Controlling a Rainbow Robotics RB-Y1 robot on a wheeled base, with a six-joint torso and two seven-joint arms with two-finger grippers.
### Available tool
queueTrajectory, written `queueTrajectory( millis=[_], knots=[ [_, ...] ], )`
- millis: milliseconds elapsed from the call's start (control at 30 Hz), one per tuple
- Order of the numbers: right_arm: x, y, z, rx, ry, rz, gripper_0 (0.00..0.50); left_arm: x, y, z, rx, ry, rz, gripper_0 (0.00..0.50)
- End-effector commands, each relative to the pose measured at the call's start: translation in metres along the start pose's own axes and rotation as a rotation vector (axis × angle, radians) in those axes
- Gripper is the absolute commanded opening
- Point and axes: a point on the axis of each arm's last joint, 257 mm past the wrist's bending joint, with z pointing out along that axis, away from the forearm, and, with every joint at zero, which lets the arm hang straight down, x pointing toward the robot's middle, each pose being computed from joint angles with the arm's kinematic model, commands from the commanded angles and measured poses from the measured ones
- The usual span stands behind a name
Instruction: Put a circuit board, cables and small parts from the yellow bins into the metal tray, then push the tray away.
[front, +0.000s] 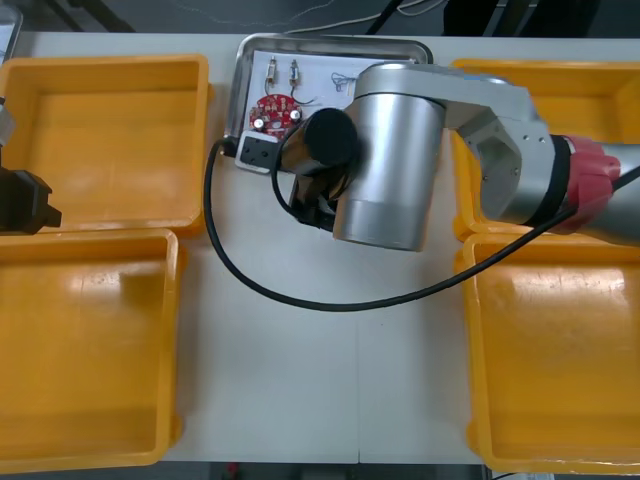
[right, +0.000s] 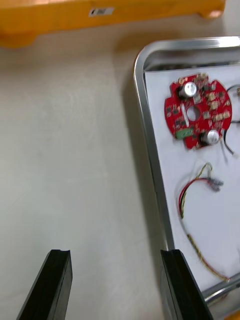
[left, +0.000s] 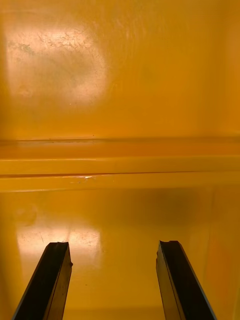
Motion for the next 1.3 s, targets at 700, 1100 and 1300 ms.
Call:
queueTrajectory(
  millis=[700,1100,1300],
  knots=[
    [0.191,-0.051,-0.116,-0.088,0.234,0.673,0.5,-0.004,0.015,-0.014,-0.038,-0.025,-0.016,0.5],
    [0.273,-0.066,-0.141,0.003,0.349,0.916,0.5,-0.004,0.015,-0.014,-0.038,-0.025,-0.016,0.5],
    [0.314,-0.063,-0.15,0.029,0.385,1.058,0.5,-0.004,0.015,-0.014,-0.038,-0.025,-0.016,0.5]
  ],
)
